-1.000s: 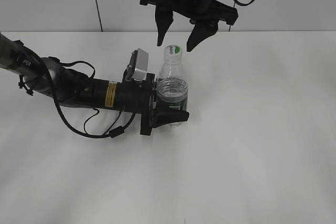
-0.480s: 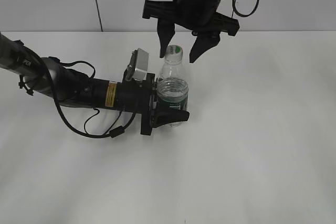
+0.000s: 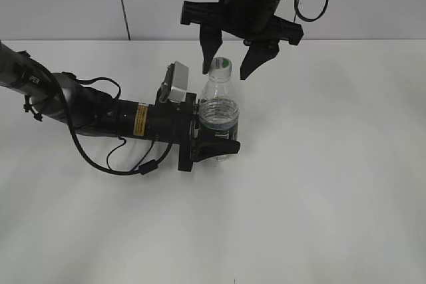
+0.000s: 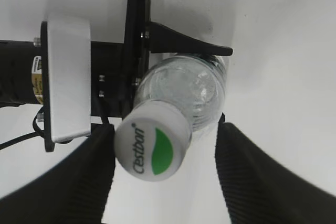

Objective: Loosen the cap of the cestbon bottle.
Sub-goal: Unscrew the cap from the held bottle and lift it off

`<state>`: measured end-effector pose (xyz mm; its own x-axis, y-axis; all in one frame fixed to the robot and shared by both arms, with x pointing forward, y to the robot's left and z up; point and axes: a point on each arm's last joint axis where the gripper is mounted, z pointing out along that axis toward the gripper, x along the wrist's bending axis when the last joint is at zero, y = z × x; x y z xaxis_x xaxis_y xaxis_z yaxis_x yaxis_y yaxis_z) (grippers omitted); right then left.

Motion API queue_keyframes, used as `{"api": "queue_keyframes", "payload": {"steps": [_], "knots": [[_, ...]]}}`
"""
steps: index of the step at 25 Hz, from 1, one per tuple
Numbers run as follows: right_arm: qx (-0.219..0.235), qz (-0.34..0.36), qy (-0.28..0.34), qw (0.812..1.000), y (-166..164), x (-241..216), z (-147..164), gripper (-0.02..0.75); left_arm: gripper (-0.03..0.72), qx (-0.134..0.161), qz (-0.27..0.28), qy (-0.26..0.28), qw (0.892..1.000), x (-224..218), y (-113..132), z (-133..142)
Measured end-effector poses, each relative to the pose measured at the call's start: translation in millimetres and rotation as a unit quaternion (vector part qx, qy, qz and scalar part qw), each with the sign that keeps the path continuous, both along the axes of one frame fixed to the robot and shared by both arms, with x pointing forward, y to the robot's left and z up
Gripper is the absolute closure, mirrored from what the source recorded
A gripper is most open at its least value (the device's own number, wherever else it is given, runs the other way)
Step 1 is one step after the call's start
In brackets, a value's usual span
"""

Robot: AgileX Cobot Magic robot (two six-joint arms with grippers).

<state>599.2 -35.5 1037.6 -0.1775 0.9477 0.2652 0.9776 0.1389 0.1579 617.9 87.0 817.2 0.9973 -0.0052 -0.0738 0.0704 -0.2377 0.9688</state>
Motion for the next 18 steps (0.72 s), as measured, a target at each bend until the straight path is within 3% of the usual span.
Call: {"api": "queue_keyframes", "payload": {"steps": [10, 18], "knots": [[0.004, 0.020, -0.014, 1.000, 1.1, 1.3, 5.2, 0.391, 0.278, 0.000, 0.001, 0.000, 1.000, 0.1, 0.0, 0.0], [0.003, 0.030, -0.017, 0.999, 1.2, 1.3, 5.6, 0.403, 0.278, 0.001, 0.002, 0.000, 1.000, 0.3, 0.0, -0.2]]}}
